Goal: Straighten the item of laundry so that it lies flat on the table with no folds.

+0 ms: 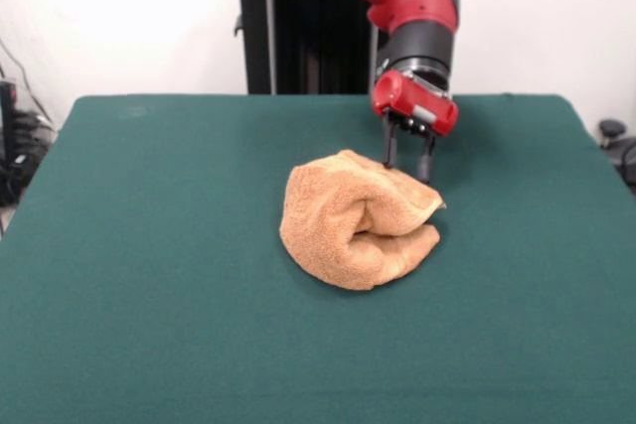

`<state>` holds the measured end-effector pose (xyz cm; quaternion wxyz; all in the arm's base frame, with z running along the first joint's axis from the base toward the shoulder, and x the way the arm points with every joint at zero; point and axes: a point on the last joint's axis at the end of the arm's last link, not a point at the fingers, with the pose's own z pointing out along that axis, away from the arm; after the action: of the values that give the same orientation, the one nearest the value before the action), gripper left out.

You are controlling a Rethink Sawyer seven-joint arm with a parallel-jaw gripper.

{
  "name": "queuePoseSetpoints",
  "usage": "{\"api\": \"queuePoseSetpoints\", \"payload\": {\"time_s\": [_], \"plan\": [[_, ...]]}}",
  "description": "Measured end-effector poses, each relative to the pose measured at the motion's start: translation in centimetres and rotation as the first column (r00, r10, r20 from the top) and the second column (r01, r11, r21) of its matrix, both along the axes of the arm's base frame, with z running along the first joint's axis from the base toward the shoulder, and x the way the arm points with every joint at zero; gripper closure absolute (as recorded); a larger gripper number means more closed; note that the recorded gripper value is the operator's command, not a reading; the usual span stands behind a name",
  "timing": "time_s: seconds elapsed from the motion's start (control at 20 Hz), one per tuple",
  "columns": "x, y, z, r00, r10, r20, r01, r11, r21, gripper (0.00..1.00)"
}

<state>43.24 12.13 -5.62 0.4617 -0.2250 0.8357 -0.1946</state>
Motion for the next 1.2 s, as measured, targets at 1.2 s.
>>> {"api": "queuePoseSetpoints", "payload": {"time_s": [1.2], "plan": [[-0.5, -0.5, -1.9, 1.000, -0.008, 0.006, 0.008, 1.000, -0.023, 0.00]]}}
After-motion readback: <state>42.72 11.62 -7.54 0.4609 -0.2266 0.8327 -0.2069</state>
